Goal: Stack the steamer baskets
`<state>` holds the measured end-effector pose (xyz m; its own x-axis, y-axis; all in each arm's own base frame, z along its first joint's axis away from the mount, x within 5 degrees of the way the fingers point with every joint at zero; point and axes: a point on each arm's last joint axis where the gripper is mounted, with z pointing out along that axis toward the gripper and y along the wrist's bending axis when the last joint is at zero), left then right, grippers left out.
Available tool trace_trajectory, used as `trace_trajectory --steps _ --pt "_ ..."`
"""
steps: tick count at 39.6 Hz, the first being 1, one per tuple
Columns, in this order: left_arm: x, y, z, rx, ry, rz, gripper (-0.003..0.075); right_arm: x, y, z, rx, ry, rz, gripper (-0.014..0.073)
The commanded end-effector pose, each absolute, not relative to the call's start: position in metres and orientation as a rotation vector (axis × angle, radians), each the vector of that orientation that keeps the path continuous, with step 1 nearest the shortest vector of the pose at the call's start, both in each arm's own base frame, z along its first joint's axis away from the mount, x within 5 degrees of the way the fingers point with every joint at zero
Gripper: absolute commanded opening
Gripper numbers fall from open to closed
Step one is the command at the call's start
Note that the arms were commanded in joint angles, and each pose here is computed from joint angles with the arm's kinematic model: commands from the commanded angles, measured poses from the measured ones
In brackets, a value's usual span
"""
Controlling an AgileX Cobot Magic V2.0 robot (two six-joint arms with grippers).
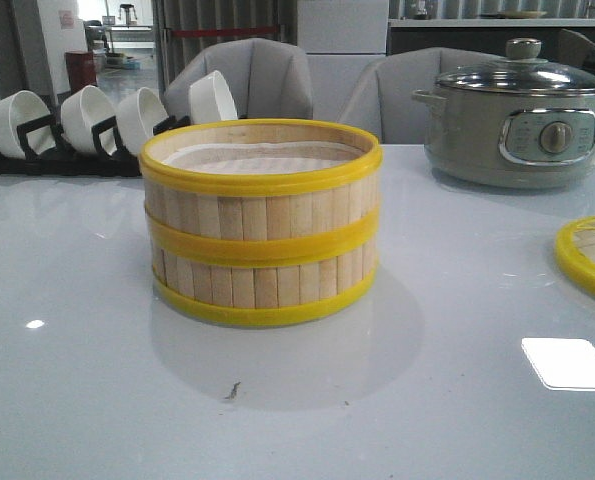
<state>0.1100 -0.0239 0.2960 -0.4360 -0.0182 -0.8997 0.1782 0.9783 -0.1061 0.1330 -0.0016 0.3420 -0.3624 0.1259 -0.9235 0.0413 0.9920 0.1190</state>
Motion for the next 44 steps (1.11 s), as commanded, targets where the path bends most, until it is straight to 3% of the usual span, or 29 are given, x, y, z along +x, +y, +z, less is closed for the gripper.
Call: trace_trajectory --steps 1,16,24,38,40,44 --pt "0.113 -0.025 0.31 0.091 1.892 -0.244 0.0087 0.135 -0.002 0.356 0.12 1.847 0.088 0.034" --pt "0.112 -0.025 0.309 0.095 1.896 -0.246 0.0087 0.136 -0.002 0.338 0.124 1.901 0.088 0.0318" --pt "0.112 -0.025 0.309 0.095 1.896 -0.246 0.0087 0.136 -0.002 0.338 0.124 1.91 0.088 0.0038" --pt "0.112 -0.025 0.309 0.095 1.896 -0.246 0.0087 0.137 -0.001 0.339 0.149 1.894 0.127 0.0091" --pt "0.112 -0.025 0.309 0.095 1.896 -0.246 0.0087 0.137 -0.001 0.339 0.149 1.893 0.129 0.0143" --pt "0.112 -0.025 0.309 0.095 1.896 -0.246 0.0087 0.137 0.0 0.339 0.146 1.894 0.132 0.0333"
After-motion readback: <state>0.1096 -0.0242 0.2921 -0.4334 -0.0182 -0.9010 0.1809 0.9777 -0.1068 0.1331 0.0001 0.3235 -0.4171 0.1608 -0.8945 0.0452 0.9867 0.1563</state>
